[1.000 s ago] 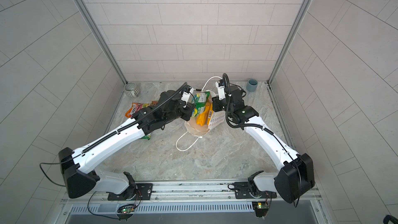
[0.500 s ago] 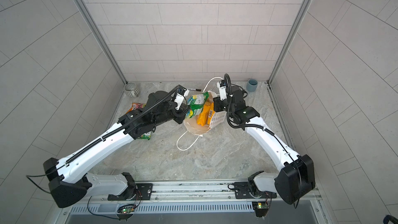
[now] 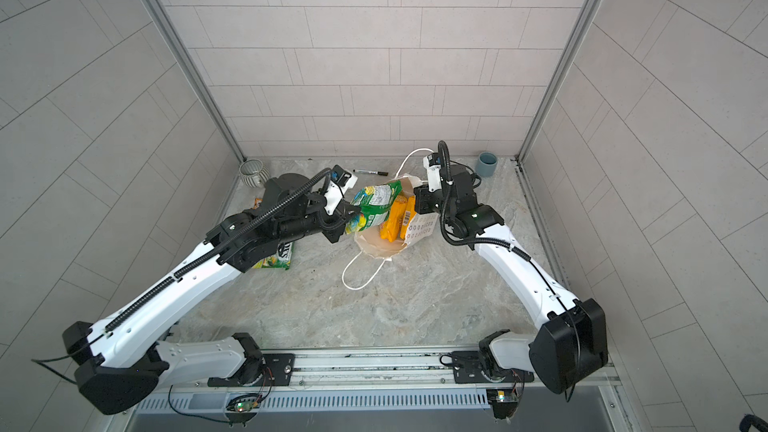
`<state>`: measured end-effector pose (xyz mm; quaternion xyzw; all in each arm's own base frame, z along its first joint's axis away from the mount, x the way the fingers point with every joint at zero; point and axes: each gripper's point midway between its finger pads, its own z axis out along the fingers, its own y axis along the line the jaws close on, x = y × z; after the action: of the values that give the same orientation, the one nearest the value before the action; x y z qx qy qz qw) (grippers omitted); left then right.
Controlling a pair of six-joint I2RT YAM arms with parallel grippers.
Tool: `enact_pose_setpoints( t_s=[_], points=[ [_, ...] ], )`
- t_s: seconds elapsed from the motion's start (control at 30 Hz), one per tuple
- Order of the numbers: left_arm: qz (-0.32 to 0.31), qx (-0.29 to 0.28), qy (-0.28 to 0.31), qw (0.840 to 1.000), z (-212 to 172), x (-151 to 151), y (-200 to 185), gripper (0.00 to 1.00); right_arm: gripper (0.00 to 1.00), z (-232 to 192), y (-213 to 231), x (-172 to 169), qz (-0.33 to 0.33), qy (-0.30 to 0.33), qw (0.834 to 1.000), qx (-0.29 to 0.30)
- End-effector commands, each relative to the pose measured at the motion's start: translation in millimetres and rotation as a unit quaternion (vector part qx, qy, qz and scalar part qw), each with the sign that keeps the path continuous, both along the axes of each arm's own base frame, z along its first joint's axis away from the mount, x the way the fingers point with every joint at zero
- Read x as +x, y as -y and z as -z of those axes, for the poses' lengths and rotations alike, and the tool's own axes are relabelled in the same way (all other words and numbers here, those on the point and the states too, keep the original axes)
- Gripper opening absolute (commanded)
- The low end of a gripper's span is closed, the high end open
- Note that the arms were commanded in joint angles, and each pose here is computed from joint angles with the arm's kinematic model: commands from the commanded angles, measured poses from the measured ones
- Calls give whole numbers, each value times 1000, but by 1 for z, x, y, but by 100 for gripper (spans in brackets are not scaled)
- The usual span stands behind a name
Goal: Take the snacks out of the paper bag
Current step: 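Carry the green-blue pack beside the FOX'S packs and lower it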
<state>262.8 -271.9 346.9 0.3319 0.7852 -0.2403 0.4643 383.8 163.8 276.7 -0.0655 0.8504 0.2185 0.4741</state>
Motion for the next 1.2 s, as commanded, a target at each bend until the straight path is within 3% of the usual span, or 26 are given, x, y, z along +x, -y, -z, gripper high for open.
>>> enact_pose_setpoints(
  t_s=[0.0,0.43,0.6,0.73,0.93,1.17],
  points=[
    [26,-33,39,998,-34,-6,0,0,0,-6,5,4,17,-7,1000,14],
    [19,-141,62,988,-93,5,-27,0,0,-11,25,26,65,-27,997,35],
    [-37,-146,54,987,-101,15,-44,0,0,-10,30,36,78,-31,996,39],
    [-147,-103,47,983,-90,32,-78,0,0,-11,35,41,85,-34,995,46],
    [-299,-7,10,954,-46,43,-134,0,0,-10,46,44,95,-36,994,50],
    [-346,96,-85,929,24,45,-149,0,0,-4,45,46,94,-39,993,55]
  ],
)
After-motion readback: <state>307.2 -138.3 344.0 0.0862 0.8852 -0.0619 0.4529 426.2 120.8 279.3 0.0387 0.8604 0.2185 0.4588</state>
